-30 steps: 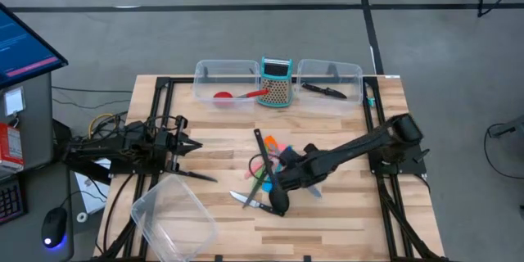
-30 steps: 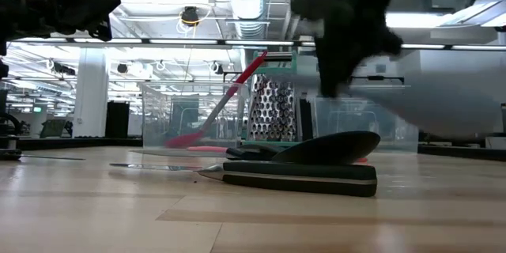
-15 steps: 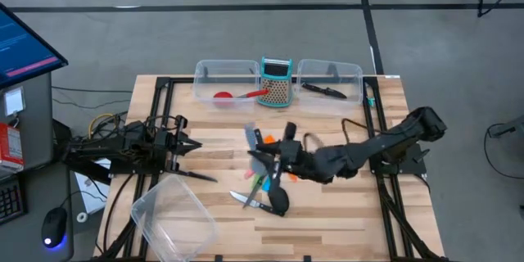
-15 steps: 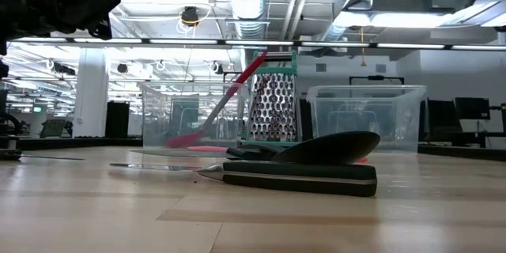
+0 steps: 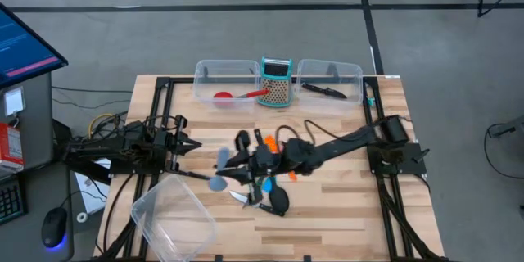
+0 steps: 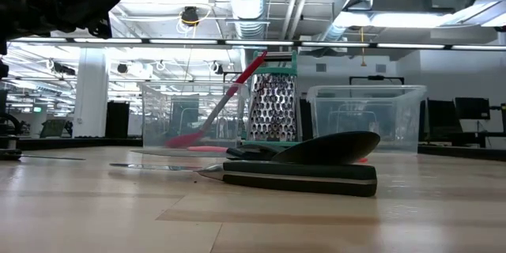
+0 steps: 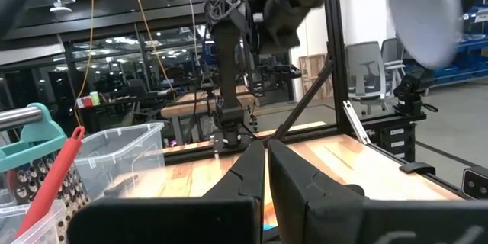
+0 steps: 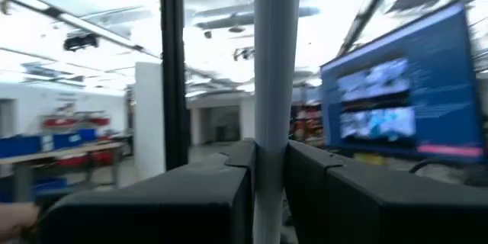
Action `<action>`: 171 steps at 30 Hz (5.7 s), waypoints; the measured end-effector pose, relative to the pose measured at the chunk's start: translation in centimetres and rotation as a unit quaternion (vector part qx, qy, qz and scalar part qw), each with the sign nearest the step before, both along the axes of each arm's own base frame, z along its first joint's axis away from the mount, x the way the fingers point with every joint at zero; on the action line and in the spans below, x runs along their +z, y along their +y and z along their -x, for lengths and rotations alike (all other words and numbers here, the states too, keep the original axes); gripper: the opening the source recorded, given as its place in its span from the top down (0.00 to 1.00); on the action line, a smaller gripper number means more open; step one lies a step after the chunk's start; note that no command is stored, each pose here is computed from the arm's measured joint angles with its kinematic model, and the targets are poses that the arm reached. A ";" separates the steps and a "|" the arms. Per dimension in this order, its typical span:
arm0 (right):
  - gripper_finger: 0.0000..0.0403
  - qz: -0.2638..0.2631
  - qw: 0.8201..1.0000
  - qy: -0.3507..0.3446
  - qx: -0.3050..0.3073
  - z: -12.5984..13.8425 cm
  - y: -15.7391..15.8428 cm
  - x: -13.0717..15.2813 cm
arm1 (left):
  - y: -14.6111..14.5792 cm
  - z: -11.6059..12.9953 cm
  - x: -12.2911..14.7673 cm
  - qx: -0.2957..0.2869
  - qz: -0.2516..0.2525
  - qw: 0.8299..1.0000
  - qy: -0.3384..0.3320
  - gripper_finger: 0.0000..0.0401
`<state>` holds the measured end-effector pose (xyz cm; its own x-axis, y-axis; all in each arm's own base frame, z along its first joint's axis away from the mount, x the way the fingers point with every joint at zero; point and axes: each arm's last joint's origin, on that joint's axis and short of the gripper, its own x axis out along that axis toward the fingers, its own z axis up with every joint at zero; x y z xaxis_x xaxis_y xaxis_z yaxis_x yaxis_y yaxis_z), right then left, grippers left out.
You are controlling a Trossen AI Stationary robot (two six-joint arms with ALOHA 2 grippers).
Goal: Pick & Place Kitchen Items
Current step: Put the grey serving spoon into the bottom transparent bin
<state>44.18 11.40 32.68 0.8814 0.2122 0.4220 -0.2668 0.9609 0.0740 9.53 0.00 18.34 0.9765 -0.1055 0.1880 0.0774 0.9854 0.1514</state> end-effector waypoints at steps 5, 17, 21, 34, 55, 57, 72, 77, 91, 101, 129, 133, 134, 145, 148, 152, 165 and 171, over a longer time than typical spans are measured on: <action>0.91 0.006 0.998 -0.018 0.065 -3.6 -1.1 -0.6 | 0.0 0.0 0.0 0.000 0.000 1.000 -0.001 0.99; 0.91 0.014 0.977 -0.023 0.209 -10.6 -1.8 -3.3 | 0.0 0.0 0.1 0.000 0.000 1.000 -0.003 0.99; 0.91 0.022 0.970 -0.021 0.240 -11.8 -1.5 -5.0 | 0.0 0.0 0.1 0.000 0.000 1.000 -0.004 0.99; 0.91 0.041 0.962 0.013 0.269 -13.0 -1.0 -8.9 | 0.0 0.0 0.1 0.000 0.000 1.000 -0.007 0.99; 0.91 0.081 0.961 0.037 0.261 -13.7 -1.0 -12.1 | 0.0 0.0 0.2 0.000 -0.001 1.000 -0.010 0.99; 0.91 0.081 0.961 0.038 0.261 -13.7 -1.0 -12.1 | 0.0 0.0 0.2 0.000 -0.001 1.000 -0.010 0.99; 0.89 0.082 0.960 0.052 0.263 -13.8 -1.0 -12.4 | 0.0 0.1 0.2 0.000 -0.001 1.000 -0.013 0.99; 0.87 0.081 0.960 0.054 0.263 -13.8 -1.0 -12.4 | 0.0 0.1 0.2 0.000 -0.001 1.000 -0.013 0.99; 0.86 0.074 0.963 0.068 0.251 -14.0 -1.1 -12.6 | 0.0 0.1 0.2 0.000 -0.001 1.000 -0.013 0.99; 0.80 0.069 0.963 0.073 0.251 -14.0 -1.2 -12.6 | 0.0 0.1 0.2 0.000 -0.001 1.000 -0.013 0.99; 0.62 0.054 0.970 0.168 0.165 -15.0 -2.9 -10.6 | 0.2 0.1 0.4 0.026 0.002 0.999 -0.020 0.99; 0.62 0.056 0.973 0.156 0.164 -14.9 -2.9 -9.7 | 0.2 0.1 0.4 0.027 0.002 0.999 -0.022 0.99; 0.62 0.055 0.972 0.156 0.164 -14.9 -2.9 -9.6 | 0.2 0.1 0.4 0.027 0.002 0.999 -0.022 0.99; 0.48 0.060 0.967 0.167 0.184 -14.4 -0.7 -9.3 | 0.2 0.1 0.4 0.028 0.002 0.999 -0.023 0.99; 0.46 0.066 0.966 0.169 0.184 -14.3 0.0 -9.4 | 0.2 0.1 0.5 0.028 0.002 0.999 -0.025 0.99; 0.47 0.077 0.971 0.168 0.154 -14.2 -0.3 -8.7 | 0.2 0.1 0.5 0.028 0.002 0.999 -0.025 0.99; 0.53 0.156 0.976 0.150 0.020 -12.9 -3.7 -2.8 | 0.2 0.1 0.6 0.028 0.002 0.999 -0.029 0.99; 0.53 0.153 0.976 0.153 0.004 -12.8 -5.2 -2.2 | 0.2 0.1 0.6 0.028 0.002 0.999 -0.030 0.99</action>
